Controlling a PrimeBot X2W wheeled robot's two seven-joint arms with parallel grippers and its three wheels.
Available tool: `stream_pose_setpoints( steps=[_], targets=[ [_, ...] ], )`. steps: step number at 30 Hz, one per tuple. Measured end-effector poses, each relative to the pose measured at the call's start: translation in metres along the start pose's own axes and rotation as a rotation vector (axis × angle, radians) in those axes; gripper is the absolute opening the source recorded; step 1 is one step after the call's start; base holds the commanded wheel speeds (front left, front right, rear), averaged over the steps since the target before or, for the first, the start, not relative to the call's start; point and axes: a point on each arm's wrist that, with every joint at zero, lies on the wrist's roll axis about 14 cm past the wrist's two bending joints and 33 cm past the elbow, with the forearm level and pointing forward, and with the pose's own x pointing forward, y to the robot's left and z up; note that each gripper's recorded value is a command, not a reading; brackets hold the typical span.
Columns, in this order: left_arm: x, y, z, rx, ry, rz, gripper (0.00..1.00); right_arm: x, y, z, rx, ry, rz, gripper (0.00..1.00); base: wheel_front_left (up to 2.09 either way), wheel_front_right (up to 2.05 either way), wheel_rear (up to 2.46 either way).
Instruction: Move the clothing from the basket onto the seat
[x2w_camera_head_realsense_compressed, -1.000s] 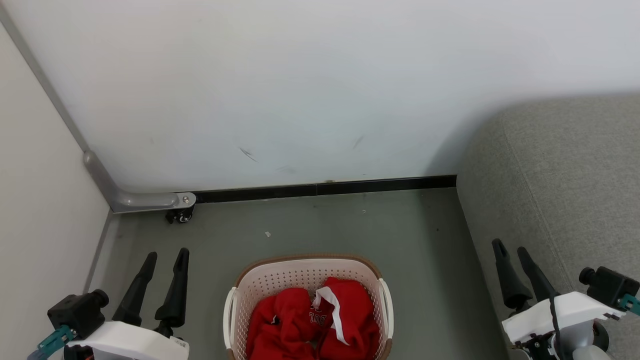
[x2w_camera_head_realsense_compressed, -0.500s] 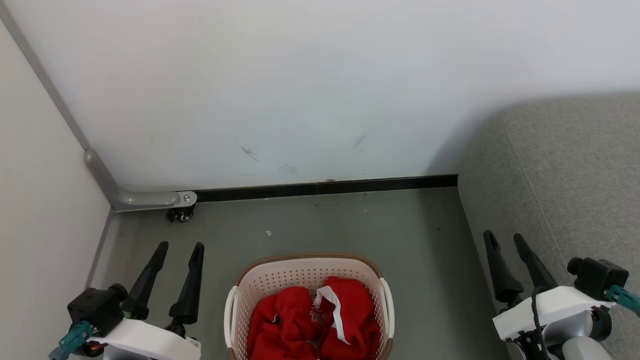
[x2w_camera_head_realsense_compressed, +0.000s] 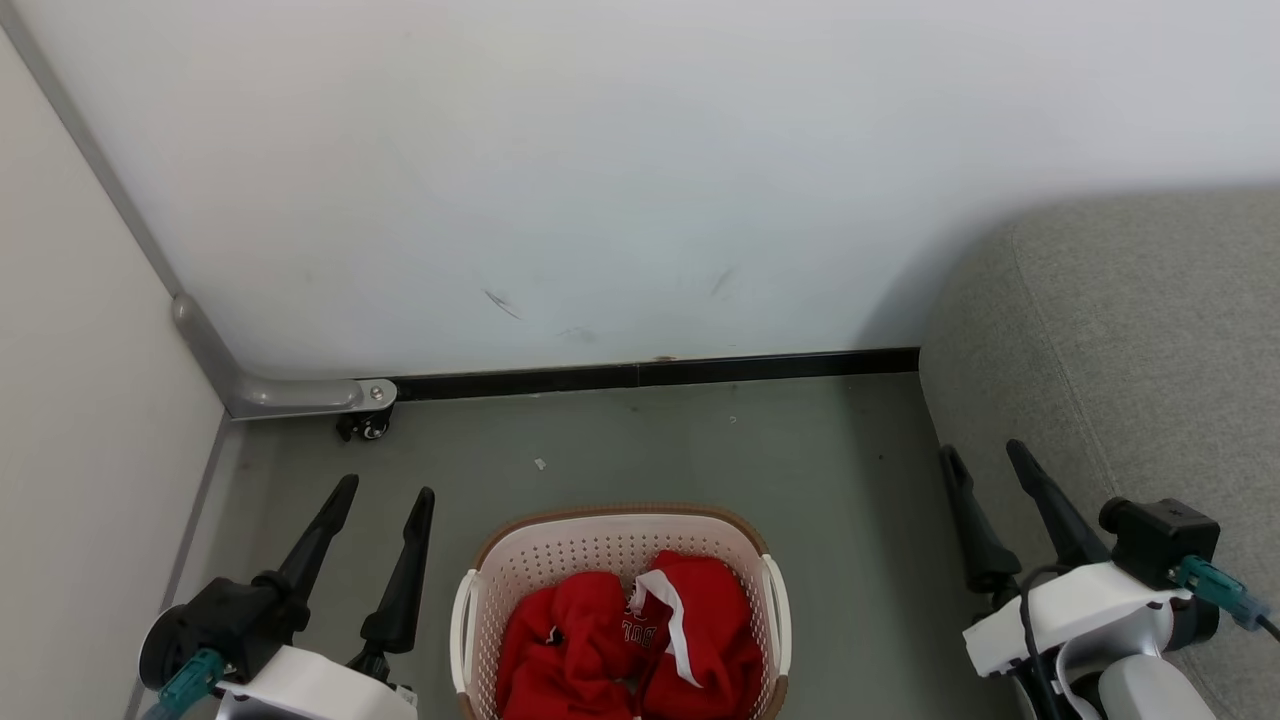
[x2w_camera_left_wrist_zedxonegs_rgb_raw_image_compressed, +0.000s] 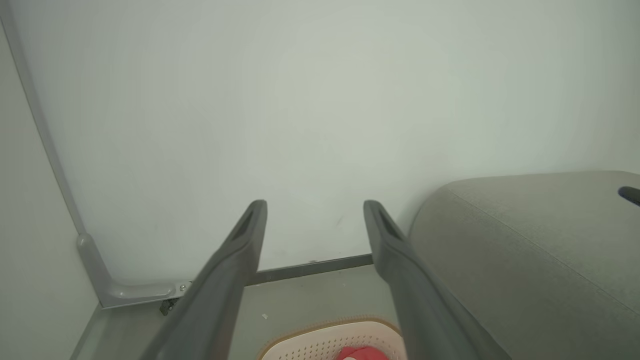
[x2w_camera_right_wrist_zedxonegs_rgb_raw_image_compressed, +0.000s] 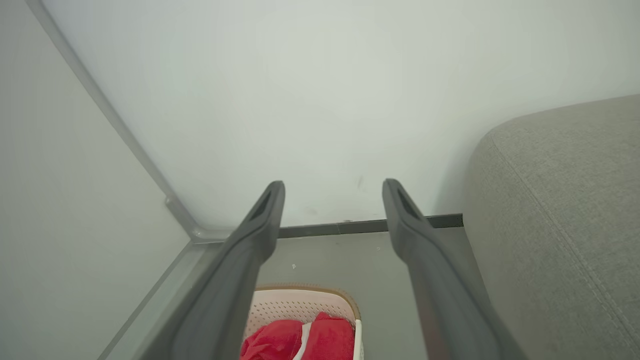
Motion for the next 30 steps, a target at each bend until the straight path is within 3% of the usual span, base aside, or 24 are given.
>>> stream_pose_setpoints(
  steps=[6, 30],
  targets=[
    [0.002, -0.005, 0.003, 0.053, -0.014, -0.024, 1.0, 0.002, 0.005, 0.004, -0.062, -0.02, 0.024, 1.0, 0.0, 0.0, 0.0],
    [0.002, -0.009, -0.012, 0.041, 0.03, -0.033, 1.0, 0.002, 0.001, 0.004, -0.074, -0.021, 0.014, 1.0, 0.0, 0.0, 0.0]
  ],
)
